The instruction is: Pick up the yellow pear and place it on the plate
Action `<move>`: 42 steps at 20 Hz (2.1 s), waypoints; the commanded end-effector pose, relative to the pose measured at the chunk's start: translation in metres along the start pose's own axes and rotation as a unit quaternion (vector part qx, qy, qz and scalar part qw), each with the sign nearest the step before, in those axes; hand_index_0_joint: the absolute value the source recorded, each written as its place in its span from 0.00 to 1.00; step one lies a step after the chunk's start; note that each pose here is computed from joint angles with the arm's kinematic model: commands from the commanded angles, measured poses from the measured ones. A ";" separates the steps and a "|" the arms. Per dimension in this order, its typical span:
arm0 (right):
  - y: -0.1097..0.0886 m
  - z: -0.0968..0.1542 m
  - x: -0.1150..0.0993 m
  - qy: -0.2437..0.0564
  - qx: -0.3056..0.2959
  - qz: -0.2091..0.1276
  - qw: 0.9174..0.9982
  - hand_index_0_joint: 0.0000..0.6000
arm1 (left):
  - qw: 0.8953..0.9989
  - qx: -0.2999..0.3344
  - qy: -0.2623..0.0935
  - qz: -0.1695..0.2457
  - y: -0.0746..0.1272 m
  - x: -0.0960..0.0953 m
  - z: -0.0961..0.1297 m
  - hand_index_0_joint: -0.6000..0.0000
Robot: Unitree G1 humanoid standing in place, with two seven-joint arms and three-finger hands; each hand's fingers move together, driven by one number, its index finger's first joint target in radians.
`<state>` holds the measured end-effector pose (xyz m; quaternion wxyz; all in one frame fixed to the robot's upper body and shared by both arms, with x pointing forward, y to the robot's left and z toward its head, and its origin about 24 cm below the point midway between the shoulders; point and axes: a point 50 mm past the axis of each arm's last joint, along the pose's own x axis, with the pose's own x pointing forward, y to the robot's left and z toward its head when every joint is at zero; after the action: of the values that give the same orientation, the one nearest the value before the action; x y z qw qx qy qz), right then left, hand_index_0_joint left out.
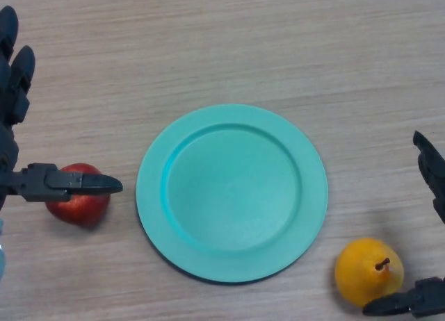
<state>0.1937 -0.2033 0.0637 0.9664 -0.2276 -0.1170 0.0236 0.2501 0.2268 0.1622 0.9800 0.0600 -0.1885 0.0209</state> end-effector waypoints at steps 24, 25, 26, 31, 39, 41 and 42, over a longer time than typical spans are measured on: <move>0.024 -0.031 -0.010 0.066 0.009 -0.065 0.996 1.00 | 0.992 0.045 -0.106 0.042 0.014 0.005 0.030 1.00; 0.022 -0.029 -0.008 0.065 0.017 -0.070 0.995 1.00 | 0.992 0.046 -0.107 0.044 0.015 0.005 0.030 1.00; 0.020 -0.027 -0.007 0.065 0.020 -0.071 0.995 1.00 | 0.992 0.046 -0.107 0.044 0.015 0.005 0.031 1.00; 0.005 0.000 0.009 0.037 0.031 -0.085 0.995 1.00 | 0.992 0.041 -0.110 0.046 0.016 0.003 0.033 1.00; 0.009 0.065 0.069 -0.106 0.047 -0.021 0.993 1.00 | 0.992 0.029 -0.117 0.049 0.016 -0.002 0.037 1.00; 0.025 0.072 0.081 -0.112 0.078 0.006 0.991 1.00 | 0.992 0.021 -0.119 0.046 0.015 -0.004 0.038 1.00; 0.029 0.073 0.083 -0.112 0.088 0.014 0.990 1.00 | 0.992 0.021 -0.119 0.045 0.015 -0.004 0.038 1.00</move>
<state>0.2597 -0.1306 0.1001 0.9749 -0.1589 -0.1264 0.0917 0.2431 0.2283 0.1615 0.9783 0.0504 -0.1971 0.0386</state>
